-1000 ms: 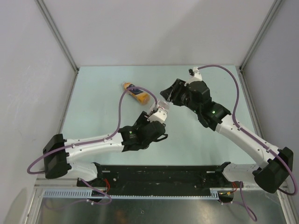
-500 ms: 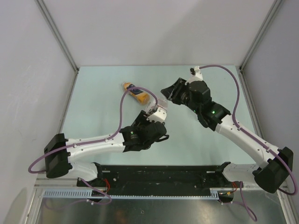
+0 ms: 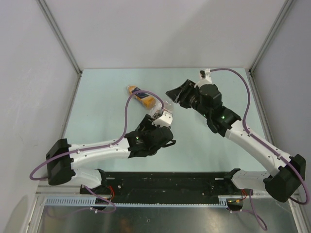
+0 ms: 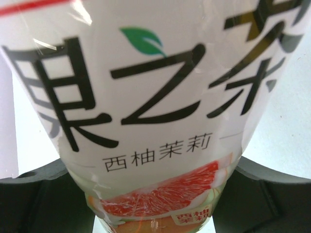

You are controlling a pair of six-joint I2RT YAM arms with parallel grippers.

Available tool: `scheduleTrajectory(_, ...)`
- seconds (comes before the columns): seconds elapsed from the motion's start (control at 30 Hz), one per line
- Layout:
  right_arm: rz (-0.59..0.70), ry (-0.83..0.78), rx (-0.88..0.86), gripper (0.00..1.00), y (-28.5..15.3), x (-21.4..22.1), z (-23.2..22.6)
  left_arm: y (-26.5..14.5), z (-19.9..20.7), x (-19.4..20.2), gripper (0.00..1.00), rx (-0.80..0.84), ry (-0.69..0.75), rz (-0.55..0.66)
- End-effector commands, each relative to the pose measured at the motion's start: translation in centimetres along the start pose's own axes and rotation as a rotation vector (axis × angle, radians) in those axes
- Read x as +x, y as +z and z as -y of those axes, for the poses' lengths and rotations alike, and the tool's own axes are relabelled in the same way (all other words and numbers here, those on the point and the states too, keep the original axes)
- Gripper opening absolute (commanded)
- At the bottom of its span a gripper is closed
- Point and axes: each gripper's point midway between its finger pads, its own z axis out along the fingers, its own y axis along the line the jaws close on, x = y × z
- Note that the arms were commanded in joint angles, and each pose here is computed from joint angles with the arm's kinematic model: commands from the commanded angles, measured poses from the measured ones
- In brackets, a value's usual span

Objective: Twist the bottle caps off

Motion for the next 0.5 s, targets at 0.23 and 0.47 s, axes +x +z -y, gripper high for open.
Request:
scheduleTrajectory(0.23,0.085,0.039,-0.099,0.18,-1.1,-2.2,-2.6,-0.5,-0.8,0.1,0.18,-0.100,0.059,0.031)
scheduleTrajectory(0.47,0.074,-0.003,-0.126,0.00,-1.3,-1.7,-2.6,-0.8,-0.1,0.5,0.16,-0.041,0.067,0.020)
